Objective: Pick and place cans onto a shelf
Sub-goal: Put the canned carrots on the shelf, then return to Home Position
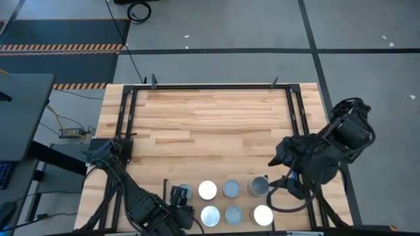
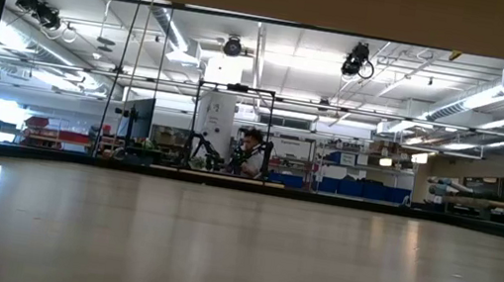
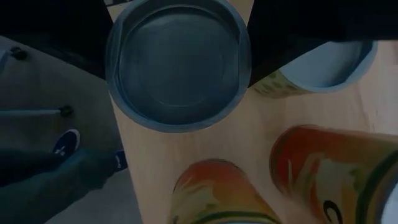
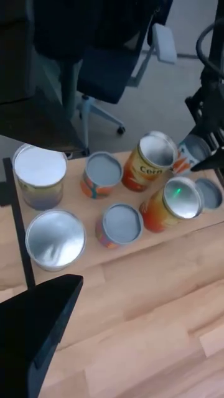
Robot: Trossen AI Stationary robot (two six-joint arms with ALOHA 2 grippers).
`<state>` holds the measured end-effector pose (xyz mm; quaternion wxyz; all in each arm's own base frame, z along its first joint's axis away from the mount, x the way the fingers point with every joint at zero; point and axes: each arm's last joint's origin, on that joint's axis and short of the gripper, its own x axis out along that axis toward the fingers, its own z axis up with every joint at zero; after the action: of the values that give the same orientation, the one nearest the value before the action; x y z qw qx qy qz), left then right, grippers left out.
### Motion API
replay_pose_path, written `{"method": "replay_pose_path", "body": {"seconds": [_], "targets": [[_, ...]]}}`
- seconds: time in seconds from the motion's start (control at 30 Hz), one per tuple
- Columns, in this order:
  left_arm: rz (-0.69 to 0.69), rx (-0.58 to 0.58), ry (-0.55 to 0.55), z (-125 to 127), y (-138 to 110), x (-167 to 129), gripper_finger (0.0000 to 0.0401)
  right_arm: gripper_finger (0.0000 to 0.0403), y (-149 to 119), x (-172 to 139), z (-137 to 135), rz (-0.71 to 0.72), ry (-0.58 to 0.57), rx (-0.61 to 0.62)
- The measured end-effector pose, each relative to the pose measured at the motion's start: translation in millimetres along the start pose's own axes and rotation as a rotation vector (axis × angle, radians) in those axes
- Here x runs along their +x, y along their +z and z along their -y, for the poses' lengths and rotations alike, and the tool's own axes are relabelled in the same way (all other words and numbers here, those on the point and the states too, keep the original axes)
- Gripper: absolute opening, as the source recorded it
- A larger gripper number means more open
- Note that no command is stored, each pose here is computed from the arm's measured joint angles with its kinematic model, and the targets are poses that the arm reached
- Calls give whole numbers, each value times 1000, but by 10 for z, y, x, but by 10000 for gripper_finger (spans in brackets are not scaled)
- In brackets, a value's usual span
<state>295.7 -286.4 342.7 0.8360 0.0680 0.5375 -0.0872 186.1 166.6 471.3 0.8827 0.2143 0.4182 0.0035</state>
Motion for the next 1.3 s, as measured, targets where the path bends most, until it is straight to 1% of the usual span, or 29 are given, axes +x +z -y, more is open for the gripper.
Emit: {"method": "replay_pose_path", "body": {"seconds": [0.13,0.27,0.53,0.67,0.83,0.9,1.0,1.07,1.13,1.2,1.23,1.3], "targets": [[-12,5,-14,4,0,13,286,345,-22,-11,-21,19,-5,-15],[-33,-14,-5,0,-2,61,292,345,-22,-10,-17,23,-10,-16],[-44,-21,-41,16,0,64,347,345,-22,-9,-18,22,-10,-17],[-46,-21,-41,16,-2,64,348,345,-21,-9,-19,23,-10,-15],[-51,-54,-39,10,-8,51,346,345,-21,-9,-20,21,-8,-14],[-57,-73,-39,-3,-10,-3,346,345,-22,-9,-21,19,-5,-14],[-53,-106,-42,-39,-1,-169,346,345,-3,-8,-36,44,5,-11],[-60,-125,-36,-85,-5,-289,346,345,44,-12,-72,124,15,-25],[-50,-146,-35,-159,-20,-377,344,345,108,-21,-129,203,51,-75],[1,-191,12,-251,-44,-488,336,345,184,-14,-168,263,87,-138],[52,-209,51,-299,-43,-557,327,345,221,2,-184,293,97,-168],[204,-240,182,-362,-44,-690,303,343,280,32,-213,366,89,-238]]}}
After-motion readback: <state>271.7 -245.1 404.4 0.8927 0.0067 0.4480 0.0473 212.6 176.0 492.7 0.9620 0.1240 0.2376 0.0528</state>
